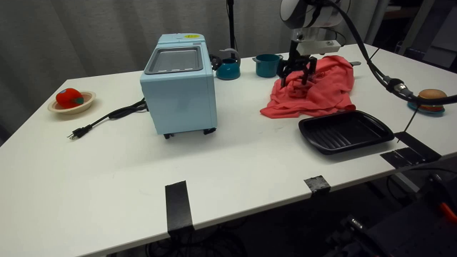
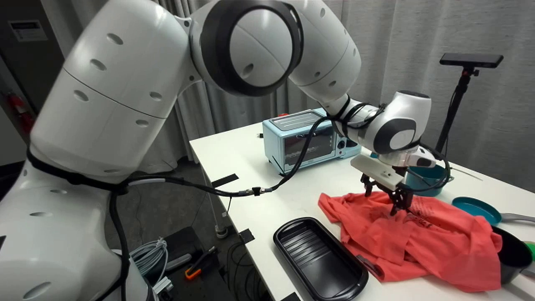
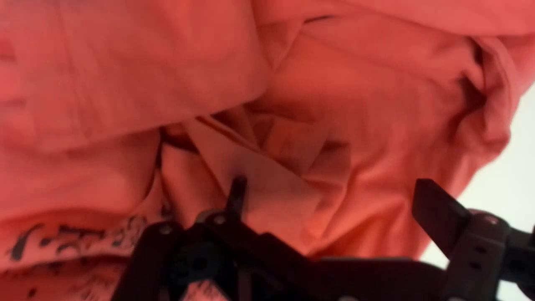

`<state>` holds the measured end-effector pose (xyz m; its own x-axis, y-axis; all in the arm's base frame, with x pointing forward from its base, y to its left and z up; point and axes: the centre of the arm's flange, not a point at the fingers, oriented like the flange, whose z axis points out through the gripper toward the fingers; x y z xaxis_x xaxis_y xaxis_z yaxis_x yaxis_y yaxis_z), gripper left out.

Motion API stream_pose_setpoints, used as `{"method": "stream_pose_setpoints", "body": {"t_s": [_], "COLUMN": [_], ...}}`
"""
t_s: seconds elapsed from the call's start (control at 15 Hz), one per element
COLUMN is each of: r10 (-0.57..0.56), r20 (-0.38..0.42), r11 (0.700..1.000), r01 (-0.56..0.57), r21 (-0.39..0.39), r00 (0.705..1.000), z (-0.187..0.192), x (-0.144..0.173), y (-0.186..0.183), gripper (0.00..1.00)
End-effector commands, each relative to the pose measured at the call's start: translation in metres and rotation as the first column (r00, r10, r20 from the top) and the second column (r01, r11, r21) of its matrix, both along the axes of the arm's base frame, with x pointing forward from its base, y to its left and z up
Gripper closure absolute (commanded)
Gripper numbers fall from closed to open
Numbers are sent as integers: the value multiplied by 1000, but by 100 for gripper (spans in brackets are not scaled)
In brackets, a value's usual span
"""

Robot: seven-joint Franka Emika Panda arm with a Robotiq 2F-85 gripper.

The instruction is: Unfold the shirt

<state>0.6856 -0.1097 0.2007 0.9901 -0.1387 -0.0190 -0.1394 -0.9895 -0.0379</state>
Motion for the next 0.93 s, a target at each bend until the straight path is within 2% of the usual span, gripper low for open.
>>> {"method": "stream_pose_setpoints", "body": {"t_s": [0.0, 0.13, 0.33, 0.6, 0.87], "r10": [25, 30, 42, 66, 79], "r20": [-96, -138, -161, -142, -87], "r11": [997, 996, 995, 994, 991], "r01": [-18, -18, -28, -52, -68], "r21": [73, 85, 91, 101, 118], "r00": [995, 990, 986, 988, 993], "z": [-38, -55, -59, -47, -26], "x": [0, -3, 3, 28, 63], "y": [-11, -12, -5, 18, 35], "gripper": [0, 0, 0, 0, 0]}}
